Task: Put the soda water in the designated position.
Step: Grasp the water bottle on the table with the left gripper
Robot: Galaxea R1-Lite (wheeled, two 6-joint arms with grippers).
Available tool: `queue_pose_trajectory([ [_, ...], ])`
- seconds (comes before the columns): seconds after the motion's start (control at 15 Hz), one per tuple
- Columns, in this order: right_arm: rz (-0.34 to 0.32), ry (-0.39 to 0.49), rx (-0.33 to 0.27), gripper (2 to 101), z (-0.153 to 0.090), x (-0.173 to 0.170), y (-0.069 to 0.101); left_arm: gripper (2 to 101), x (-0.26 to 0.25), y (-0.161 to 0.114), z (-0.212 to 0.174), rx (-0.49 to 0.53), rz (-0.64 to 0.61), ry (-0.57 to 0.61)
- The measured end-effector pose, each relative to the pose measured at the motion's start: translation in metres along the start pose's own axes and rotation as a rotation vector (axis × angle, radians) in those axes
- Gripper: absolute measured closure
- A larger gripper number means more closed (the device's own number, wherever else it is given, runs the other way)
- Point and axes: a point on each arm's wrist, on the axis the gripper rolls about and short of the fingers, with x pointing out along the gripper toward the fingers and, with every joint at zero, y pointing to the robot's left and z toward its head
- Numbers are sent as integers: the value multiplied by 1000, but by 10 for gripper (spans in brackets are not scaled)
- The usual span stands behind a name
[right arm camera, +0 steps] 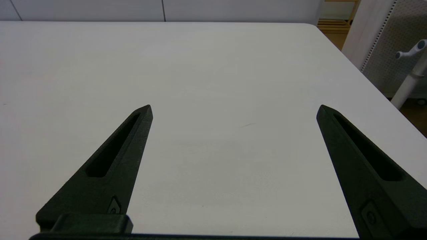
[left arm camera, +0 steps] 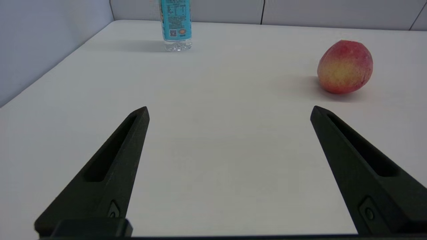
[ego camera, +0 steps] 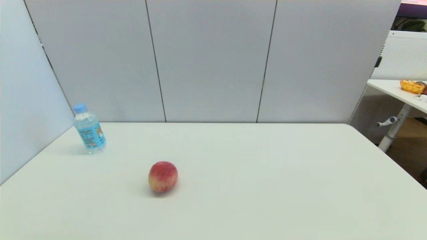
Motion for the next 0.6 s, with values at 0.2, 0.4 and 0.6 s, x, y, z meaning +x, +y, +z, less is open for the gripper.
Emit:
queue_pose_trajectory([
  [0.2,0,0,0,50,0,0,0,54,9,0,38,3,11,44],
  [0.4,0,0,0,50,0,0,0,54,37,0,88,19,18,110],
  [0.6,0,0,0,50,0,0,0,54,86,1,116,23,22,182],
])
